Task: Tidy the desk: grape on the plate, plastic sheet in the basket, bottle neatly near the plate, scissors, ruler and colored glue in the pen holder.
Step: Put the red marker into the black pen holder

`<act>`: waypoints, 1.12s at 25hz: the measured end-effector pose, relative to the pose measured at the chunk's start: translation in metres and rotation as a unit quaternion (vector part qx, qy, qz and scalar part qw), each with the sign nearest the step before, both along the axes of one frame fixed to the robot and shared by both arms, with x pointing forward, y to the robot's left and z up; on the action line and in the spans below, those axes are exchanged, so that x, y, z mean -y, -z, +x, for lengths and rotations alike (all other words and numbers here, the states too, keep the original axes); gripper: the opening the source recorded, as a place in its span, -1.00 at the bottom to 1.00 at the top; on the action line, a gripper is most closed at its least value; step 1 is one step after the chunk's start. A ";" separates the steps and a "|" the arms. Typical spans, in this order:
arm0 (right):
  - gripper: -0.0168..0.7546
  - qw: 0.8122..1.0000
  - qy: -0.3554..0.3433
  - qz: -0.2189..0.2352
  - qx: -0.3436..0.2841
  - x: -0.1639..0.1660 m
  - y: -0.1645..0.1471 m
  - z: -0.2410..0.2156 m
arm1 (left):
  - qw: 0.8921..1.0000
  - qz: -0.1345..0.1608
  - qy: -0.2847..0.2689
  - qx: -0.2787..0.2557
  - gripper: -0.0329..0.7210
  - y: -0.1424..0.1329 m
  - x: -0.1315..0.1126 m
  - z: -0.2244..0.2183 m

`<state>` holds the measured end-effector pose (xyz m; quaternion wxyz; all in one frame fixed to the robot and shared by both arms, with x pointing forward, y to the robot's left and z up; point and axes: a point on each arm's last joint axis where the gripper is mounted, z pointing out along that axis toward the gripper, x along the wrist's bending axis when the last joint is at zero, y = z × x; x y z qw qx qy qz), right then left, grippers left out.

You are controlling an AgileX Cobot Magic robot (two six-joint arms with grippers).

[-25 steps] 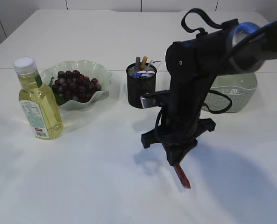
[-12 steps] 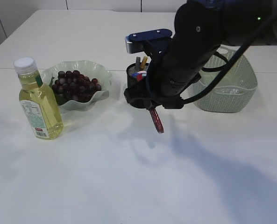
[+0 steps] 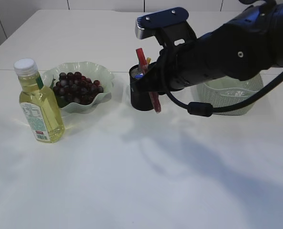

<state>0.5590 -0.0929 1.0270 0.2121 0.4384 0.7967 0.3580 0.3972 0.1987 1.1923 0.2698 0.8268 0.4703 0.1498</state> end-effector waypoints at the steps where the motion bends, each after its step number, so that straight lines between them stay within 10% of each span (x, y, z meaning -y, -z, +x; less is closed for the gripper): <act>1: -0.69 1.000 -0.006 0.001 0.015 -0.001 -0.002 0.001 | 1.000 0.000 0.000 0.000 -0.29 0.000 0.000 0.000; 28: -0.69 0.965 -0.036 0.056 0.255 0.016 -0.003 0.067 | 0.997 -0.026 -0.003 0.076 -0.29 -0.009 0.003 0.011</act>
